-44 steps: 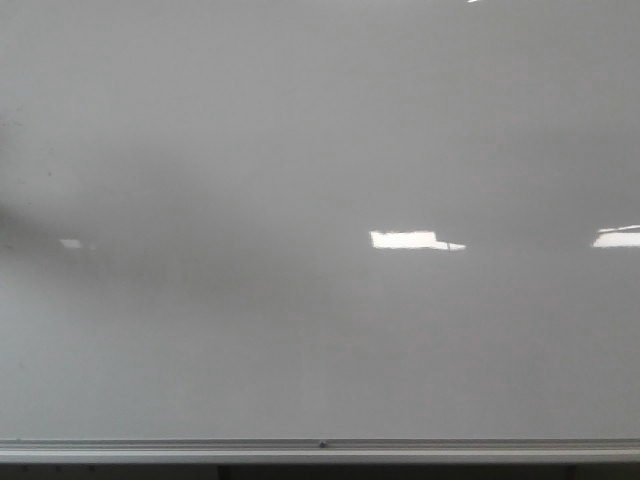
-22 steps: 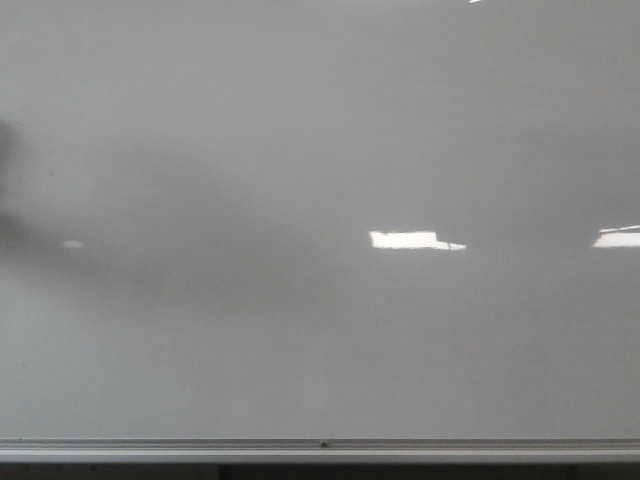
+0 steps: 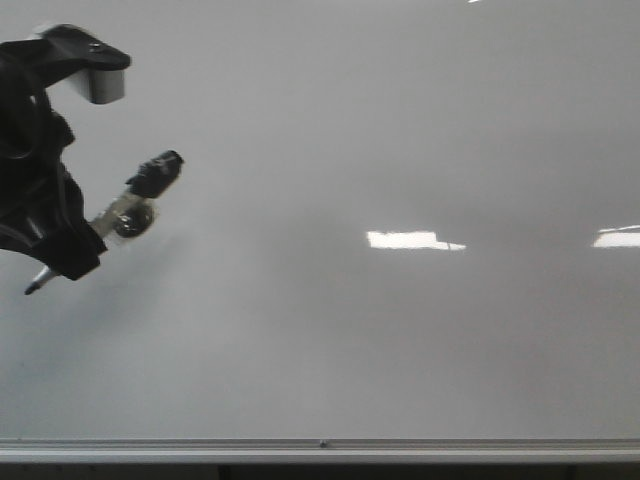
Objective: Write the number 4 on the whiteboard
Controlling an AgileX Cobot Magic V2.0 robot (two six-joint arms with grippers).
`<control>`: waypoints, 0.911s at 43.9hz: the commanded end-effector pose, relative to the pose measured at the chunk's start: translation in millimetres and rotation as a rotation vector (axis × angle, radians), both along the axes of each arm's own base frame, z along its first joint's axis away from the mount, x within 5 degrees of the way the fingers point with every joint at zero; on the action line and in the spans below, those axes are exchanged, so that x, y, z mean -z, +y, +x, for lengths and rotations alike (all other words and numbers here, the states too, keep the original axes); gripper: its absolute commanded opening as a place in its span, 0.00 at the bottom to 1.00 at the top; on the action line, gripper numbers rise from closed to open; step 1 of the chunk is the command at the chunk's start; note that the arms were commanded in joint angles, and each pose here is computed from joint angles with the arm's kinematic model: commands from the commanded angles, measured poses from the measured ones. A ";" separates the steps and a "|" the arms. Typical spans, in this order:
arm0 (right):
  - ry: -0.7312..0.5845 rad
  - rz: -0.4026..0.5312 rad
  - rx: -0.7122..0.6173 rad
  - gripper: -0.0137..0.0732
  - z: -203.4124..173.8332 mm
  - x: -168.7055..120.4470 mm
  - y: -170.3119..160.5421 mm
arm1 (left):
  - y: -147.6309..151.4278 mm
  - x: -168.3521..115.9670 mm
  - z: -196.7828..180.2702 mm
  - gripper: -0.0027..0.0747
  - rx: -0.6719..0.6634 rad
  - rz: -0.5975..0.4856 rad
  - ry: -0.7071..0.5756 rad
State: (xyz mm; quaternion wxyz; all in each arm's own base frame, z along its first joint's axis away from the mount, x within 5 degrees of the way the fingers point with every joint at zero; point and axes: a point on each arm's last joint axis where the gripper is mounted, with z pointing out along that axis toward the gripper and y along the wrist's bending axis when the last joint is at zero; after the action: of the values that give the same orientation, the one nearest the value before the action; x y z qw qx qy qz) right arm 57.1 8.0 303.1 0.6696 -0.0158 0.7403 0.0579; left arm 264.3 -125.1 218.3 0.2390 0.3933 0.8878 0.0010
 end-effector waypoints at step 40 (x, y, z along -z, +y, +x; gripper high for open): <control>0.243 -0.172 -0.297 0.70 33.7 -44.7 25.7 | -61.0 -74.0 -49.3 0.01 0.667 -0.296 0.265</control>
State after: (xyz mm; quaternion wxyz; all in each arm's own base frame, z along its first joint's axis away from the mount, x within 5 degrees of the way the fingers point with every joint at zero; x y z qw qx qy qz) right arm 77.1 22.5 325.6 0.5601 -0.1238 0.8161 0.0707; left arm 220.6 -182.7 270.4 0.1281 0.6194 0.7370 -0.2382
